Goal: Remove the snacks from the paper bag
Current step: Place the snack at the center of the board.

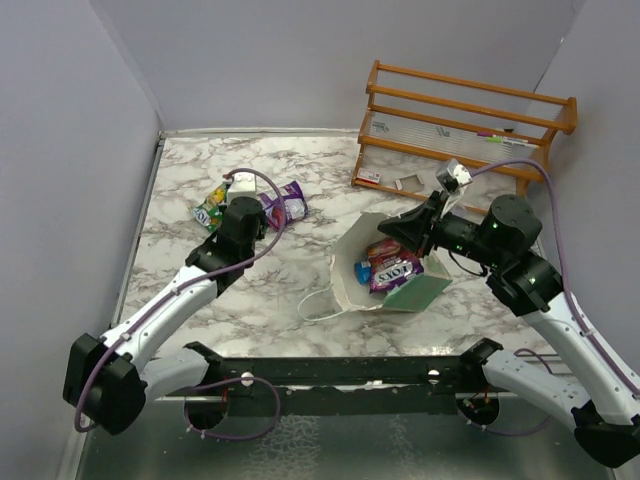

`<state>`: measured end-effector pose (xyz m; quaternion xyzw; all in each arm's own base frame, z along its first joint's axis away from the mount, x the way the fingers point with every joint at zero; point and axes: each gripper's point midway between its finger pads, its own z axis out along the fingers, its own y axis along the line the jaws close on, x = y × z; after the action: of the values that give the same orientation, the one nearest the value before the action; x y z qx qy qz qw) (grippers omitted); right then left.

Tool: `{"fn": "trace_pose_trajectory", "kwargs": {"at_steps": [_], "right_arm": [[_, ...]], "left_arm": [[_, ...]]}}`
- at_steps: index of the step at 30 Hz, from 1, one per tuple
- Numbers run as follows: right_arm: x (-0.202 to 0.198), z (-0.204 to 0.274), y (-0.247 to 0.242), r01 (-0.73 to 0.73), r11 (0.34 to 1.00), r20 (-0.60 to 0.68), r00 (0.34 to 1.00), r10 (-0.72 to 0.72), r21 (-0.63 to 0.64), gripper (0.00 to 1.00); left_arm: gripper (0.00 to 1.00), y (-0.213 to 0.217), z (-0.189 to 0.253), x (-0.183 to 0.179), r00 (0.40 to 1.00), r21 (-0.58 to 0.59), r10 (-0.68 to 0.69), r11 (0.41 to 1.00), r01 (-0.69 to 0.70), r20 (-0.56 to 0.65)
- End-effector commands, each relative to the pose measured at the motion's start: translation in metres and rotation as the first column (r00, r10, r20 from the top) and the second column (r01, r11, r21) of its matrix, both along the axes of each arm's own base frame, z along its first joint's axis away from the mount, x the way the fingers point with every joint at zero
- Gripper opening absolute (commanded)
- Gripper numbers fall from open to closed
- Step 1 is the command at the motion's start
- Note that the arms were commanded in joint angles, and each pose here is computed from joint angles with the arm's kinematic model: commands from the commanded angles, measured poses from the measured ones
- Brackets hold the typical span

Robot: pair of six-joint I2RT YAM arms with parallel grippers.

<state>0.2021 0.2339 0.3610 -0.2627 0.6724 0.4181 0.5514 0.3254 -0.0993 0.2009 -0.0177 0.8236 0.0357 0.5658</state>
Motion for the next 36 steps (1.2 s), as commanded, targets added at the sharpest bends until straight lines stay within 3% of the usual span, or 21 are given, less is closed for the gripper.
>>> {"fn": "trace_pose_trajectory", "kwargs": {"at_steps": [1, 9, 10, 14, 16, 20, 23, 25, 27, 31, 36], "right_arm": [[-0.024, 0.009, 0.016, -0.181, 0.983, 0.052, 0.982, 0.180, 0.018, 0.02], [-0.034, 0.007, 0.022, -0.262, 0.965, 0.063, 0.963, 0.261, 0.015, 0.02], [-0.037, 0.007, 0.024, -0.281, 0.960, 0.067, 0.958, 0.279, 0.013, 0.02], [-0.052, 0.004, 0.030, -0.387, 0.922, 0.070, 0.920, 0.385, 0.026, 0.02], [-0.069, 0.000, 0.036, -0.508, 0.860, 0.065, 0.861, 0.505, 0.044, 0.02], [-0.103, -0.019, 0.038, -0.724, 0.685, 0.007, 0.688, 0.726, 0.074, 0.02], [-0.104, -0.030, 0.038, -0.735, 0.675, -0.020, 0.675, 0.738, 0.068, 0.02], [-0.103, -0.034, 0.038, -0.728, 0.683, -0.041, 0.682, 0.731, 0.059, 0.02], [-0.104, -0.036, 0.037, -0.726, 0.685, -0.062, 0.683, 0.728, 0.058, 0.02], [-0.101, -0.036, 0.036, -0.694, 0.717, -0.089, 0.712, 0.696, 0.056, 0.02], [-0.060, -0.030, 0.032, -0.440, 0.898, -0.101, 0.894, 0.437, -0.004, 0.02]], "left_arm": [[0.00, 0.004, -0.042, 0.001, 0.990, -0.085, -0.001, 0.996, -0.010, -0.138], [0.00, 0.004, -0.078, 0.002, 0.969, -0.107, -0.022, 0.994, -0.004, -0.245], [0.04, 0.005, -0.080, 0.003, 0.967, -0.108, -0.016, 0.994, -0.013, -0.254], [0.48, 0.004, -0.080, 0.006, 0.965, -0.132, -0.018, 0.991, -0.018, -0.263], [0.62, 0.000, -0.075, 0.006, 0.968, -0.156, -0.034, 0.988, -0.005, -0.249], [0.69, -0.012, -0.056, 0.007, 0.978, -0.216, -0.098, 0.975, 0.056, -0.185], [0.70, -0.023, -0.037, 0.002, 0.979, -0.272, -0.171, 0.953, 0.136, -0.111], [0.70, -0.042, -0.016, -0.007, 0.957, -0.330, -0.289, 0.904, 0.271, -0.007], [0.76, -0.063, 0.009, -0.021, 0.903, -0.372, -0.410, 0.825, 0.427, 0.128], [0.79, -0.087, 0.046, -0.049, 0.796, -0.405, -0.521, 0.686, 0.605, 0.308], [0.80, -0.118, 0.059, -0.074, 0.681, -0.396, -0.636, 0.556, 0.731, 0.364]]}}
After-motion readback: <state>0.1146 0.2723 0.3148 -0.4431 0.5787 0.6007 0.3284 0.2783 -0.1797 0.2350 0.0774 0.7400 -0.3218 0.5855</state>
